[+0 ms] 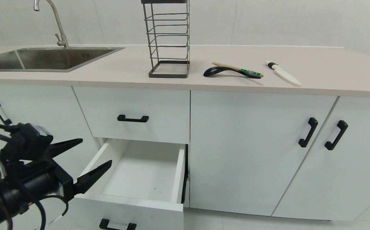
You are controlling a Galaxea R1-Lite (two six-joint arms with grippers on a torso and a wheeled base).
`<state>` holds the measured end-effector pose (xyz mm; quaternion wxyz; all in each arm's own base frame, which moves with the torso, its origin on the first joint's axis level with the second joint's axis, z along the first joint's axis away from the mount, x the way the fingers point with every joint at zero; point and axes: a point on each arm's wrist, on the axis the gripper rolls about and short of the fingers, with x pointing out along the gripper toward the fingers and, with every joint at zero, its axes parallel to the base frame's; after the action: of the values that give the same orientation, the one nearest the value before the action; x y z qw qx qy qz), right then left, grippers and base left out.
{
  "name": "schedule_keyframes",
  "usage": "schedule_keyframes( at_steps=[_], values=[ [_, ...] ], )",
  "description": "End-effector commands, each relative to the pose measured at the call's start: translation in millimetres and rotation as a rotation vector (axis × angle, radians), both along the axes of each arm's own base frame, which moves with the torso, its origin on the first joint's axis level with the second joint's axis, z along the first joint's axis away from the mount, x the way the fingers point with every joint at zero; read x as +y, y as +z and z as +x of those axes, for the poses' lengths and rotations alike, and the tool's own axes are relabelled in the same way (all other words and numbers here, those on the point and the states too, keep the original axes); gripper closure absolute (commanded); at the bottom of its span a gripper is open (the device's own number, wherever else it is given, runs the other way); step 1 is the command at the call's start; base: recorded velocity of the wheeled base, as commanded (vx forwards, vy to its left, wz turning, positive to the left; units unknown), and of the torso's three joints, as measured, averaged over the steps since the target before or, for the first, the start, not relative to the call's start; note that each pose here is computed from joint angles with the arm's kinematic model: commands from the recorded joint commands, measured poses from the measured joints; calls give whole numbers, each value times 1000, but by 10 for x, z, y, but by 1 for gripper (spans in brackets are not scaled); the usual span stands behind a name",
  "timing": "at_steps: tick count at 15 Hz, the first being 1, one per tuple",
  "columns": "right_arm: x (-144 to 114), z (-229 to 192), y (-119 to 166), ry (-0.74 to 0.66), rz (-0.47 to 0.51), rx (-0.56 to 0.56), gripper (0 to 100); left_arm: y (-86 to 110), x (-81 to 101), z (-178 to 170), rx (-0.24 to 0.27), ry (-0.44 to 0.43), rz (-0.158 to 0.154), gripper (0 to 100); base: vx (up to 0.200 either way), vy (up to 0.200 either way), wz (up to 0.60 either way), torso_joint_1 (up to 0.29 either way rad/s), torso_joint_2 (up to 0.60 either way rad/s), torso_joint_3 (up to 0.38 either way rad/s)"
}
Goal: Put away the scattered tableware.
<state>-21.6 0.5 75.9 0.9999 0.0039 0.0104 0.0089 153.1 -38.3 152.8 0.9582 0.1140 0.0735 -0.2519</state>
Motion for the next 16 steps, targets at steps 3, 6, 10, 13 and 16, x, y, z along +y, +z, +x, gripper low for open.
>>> schedule_keyframes(
  at_steps=[3, 6, 10, 13, 16],
  values=[
    [0, 1, 0, 1, 0, 1, 100, 95, 159, -660, -210, 27, -80, 0, 0, 0, 0, 0, 0, 0],
    [0, 1, 0, 1, 0, 1, 100, 101, 254, -1060, -348, 73, -133, 0, 0, 0, 0, 0, 0, 0],
    [0, 1, 0, 1, 0, 1, 100, -125, 319, -1494, -376, 164, -145, 0, 0, 0, 0, 0, 0, 0],
    [0, 1, 0, 1, 0, 1, 100, -367, 323, -1673, -379, 195, -145, 0, 0, 0, 0, 0, 0, 0],
    [0, 1, 0, 1, 0, 1, 100, -639, 322, -1776, -299, 211, -132, 0, 0, 0, 0, 0, 0, 0]
  ],
)
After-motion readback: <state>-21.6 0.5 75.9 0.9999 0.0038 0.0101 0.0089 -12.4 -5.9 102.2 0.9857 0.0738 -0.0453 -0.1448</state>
